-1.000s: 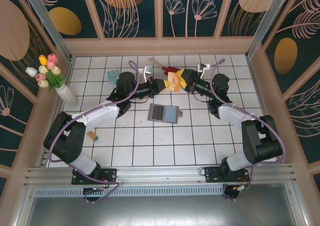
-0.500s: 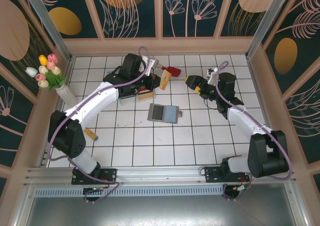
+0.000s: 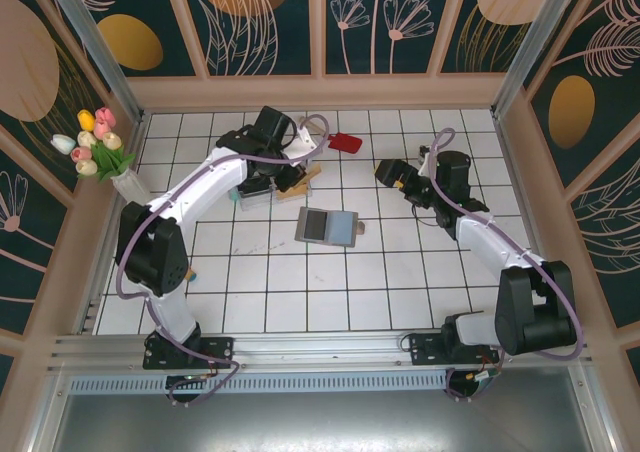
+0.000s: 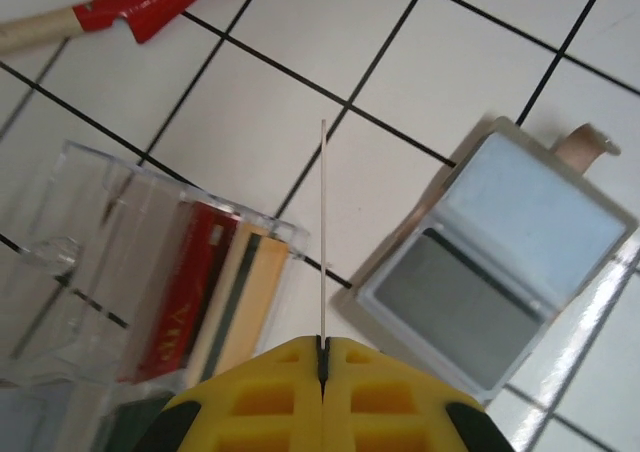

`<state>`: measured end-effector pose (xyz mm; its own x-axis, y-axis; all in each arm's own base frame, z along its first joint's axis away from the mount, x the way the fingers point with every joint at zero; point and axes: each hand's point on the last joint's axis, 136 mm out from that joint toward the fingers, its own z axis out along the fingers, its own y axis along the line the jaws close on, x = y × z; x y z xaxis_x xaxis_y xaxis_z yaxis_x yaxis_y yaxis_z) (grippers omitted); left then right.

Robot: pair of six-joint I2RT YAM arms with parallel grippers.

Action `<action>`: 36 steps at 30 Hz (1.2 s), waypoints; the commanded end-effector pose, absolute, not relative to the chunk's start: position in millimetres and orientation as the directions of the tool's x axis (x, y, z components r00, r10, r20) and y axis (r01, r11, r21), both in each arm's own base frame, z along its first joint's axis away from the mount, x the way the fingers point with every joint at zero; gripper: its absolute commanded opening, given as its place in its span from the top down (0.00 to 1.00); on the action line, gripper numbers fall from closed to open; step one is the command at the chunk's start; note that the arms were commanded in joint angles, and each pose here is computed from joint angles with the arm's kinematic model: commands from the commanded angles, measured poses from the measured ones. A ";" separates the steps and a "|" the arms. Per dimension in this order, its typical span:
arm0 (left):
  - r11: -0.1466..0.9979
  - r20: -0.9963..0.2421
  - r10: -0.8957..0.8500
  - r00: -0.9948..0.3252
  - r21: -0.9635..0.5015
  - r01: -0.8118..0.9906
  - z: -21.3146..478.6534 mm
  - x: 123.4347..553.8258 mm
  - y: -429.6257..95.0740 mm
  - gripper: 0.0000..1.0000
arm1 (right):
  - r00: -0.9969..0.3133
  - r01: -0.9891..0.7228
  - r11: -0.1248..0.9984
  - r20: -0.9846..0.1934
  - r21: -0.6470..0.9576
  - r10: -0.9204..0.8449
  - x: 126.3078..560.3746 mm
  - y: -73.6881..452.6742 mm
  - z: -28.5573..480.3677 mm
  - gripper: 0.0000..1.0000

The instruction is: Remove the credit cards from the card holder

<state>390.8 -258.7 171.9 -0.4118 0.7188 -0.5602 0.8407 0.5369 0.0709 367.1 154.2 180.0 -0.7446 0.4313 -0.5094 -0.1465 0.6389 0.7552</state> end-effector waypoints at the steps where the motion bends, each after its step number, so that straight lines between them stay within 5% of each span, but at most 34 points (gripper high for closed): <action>1: 0.424 -0.473 0.823 -0.315 0.142 0.894 164.9 394.5 -245.4 1.00 | -0.729 -0.162 0.650 -0.534 0.742 0.427 363.7 149.6 183.6 0.01; 13: 0.237 -0.367 0.918 -0.152 0.201 0.950 125.6 392.6 -236.9 1.00 | -0.743 -0.182 0.641 -0.531 0.746 0.408 359.4 153.3 183.5 0.01; 24: 0.243 -0.272 0.945 -0.183 0.208 0.947 92.6 401.0 -220.3 1.00 | -0.756 -0.188 0.637 -0.524 0.748 0.392 358.3 156.0 180.7 0.01; 36: 0.249 -0.305 0.936 -0.177 0.218 0.944 84.4 415.7 -225.1 1.00 | -0.736 -0.184 0.628 -0.530 0.756 0.422 359.2 149.6 184.4 0.01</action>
<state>413.2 -225.3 96.6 -0.1969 0.9267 -0.3200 0.9347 0.2760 0.2241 361.7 155.1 176.0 -0.7572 0.4076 -0.5105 -0.1640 0.6379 0.7525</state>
